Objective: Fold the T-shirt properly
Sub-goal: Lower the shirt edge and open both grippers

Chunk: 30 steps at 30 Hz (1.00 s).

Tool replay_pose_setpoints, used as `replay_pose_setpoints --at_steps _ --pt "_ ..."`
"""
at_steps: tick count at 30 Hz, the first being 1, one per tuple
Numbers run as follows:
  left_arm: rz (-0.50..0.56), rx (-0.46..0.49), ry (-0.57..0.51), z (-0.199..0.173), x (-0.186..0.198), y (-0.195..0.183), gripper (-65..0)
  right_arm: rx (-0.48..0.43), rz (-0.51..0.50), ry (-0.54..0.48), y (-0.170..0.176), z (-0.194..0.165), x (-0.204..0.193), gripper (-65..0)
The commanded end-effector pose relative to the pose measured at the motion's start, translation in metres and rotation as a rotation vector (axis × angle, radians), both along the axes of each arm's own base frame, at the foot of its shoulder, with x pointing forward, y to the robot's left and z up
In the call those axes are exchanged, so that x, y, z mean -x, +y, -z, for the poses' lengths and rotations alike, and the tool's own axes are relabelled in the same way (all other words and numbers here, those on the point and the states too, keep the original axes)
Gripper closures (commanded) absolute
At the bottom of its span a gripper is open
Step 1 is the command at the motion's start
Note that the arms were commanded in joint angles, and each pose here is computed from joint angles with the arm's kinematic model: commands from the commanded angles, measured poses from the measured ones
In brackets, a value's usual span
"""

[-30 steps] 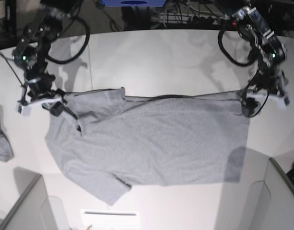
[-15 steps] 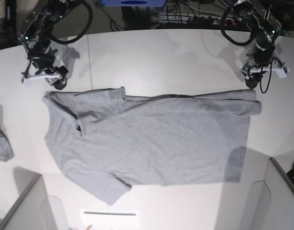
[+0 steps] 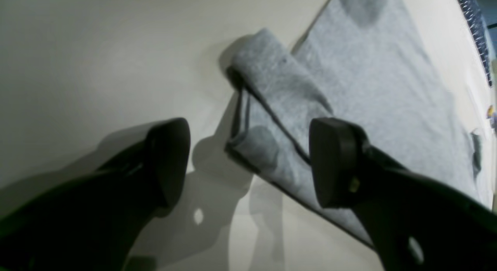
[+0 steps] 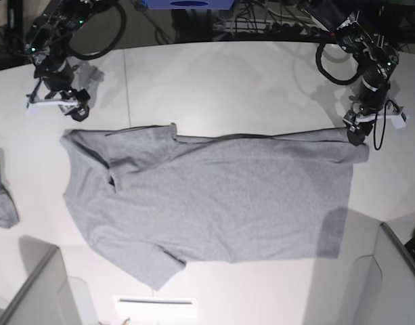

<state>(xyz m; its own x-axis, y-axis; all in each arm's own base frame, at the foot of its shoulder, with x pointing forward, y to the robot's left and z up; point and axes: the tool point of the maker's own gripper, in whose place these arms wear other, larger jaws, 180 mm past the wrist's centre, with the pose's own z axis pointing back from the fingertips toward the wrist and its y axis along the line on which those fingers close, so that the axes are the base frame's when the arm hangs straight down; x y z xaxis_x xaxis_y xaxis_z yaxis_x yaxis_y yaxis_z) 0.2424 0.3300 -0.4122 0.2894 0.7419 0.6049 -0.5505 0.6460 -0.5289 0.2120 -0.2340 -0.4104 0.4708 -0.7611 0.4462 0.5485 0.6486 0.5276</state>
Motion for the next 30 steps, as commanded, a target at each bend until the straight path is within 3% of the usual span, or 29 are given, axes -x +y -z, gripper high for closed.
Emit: replay_pose_setpoints --at_steps 1,3,8,16,21,28,30 --pt "0.016 -0.007 0.004 -0.003 -0.004 0.000 -45.3 0.023 0.003 -0.044 -0.007 -0.011 -0.010 -32.7" --pt "0.046 -0.009 0.008 -0.001 -0.008 -0.007 -43.1 0.027 0.003 -0.049 -0.009 -0.013 -0.012 -32.7" --pt "0.060 -0.007 0.014 0.001 -0.009 -0.011 -22.5 0.025 0.006 -0.064 -0.009 -0.016 -0.018 -32.7" --pt "0.067 -0.008 0.014 0.000 -0.010 -0.012 -0.5 0.001 0.052 -0.098 -0.011 -0.008 -0.038 -32.7" --pt "0.068 -0.010 0.013 -0.001 -0.010 -0.012 0.0 -0.071 0.062 -0.061 -0.002 0.016 -0.047 -33.2" --pt "0.074 -0.038 0.011 -0.008 -0.012 -0.004 0.0 -0.081 0.068 -0.061 -0.012 0.021 -0.064 -32.4" --pt "0.076 -0.055 0.004 -0.014 -0.011 -0.003 0.0 -0.069 0.062 -0.063 -0.016 0.019 -0.066 -26.0"
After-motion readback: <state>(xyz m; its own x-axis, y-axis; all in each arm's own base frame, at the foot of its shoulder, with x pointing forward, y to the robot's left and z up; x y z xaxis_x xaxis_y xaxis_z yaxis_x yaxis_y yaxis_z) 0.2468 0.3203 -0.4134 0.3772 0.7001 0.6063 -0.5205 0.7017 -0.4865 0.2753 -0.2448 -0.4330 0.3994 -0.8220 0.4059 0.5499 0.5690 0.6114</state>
